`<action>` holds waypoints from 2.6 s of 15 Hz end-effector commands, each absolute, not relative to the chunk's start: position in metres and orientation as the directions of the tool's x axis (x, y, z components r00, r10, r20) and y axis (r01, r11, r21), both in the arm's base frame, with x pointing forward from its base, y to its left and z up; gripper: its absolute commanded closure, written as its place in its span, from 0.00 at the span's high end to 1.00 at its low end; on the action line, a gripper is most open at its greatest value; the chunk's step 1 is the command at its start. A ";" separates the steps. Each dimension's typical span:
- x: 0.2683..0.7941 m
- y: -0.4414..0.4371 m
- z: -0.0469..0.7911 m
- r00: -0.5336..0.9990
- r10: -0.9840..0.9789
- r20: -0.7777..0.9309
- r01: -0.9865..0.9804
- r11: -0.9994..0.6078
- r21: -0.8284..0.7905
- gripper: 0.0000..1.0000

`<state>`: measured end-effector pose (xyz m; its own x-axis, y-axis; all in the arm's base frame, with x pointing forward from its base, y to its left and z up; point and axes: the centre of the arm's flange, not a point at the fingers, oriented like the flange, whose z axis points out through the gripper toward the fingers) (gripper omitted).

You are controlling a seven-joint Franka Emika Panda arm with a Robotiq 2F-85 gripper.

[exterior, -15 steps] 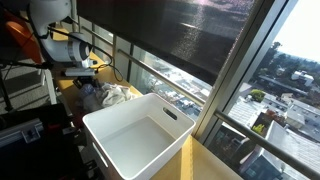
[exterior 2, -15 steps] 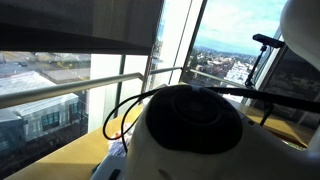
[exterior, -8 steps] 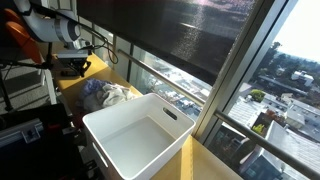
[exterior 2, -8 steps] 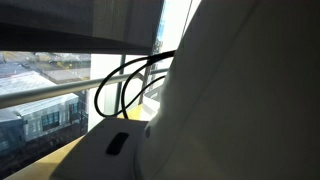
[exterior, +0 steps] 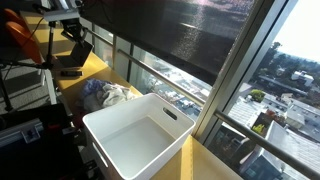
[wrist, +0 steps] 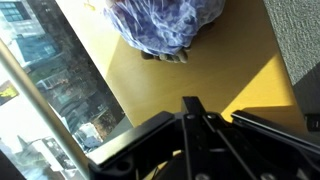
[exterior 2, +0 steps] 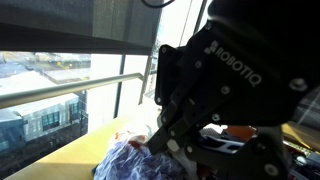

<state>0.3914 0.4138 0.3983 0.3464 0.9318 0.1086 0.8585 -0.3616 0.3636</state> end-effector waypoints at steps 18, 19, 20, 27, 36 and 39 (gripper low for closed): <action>0.491 0.321 0.148 0.415 0.910 0.011 0.896 -0.411 0.169 1.00; 0.495 0.323 0.134 0.416 0.909 0.011 0.898 -0.413 0.153 1.00; 0.497 0.325 0.122 0.416 0.909 0.014 0.900 -0.414 0.138 1.00; 0.502 0.335 0.101 0.411 0.911 0.017 0.908 -0.411 0.087 0.57; 0.478 0.369 0.141 0.359 0.933 0.027 0.929 -0.360 0.089 0.00; 0.473 0.376 0.157 0.346 0.938 0.030 0.933 -0.347 0.098 0.01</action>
<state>0.4801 0.3687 0.1335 0.3581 0.9330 0.0346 0.9275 -0.3598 0.1020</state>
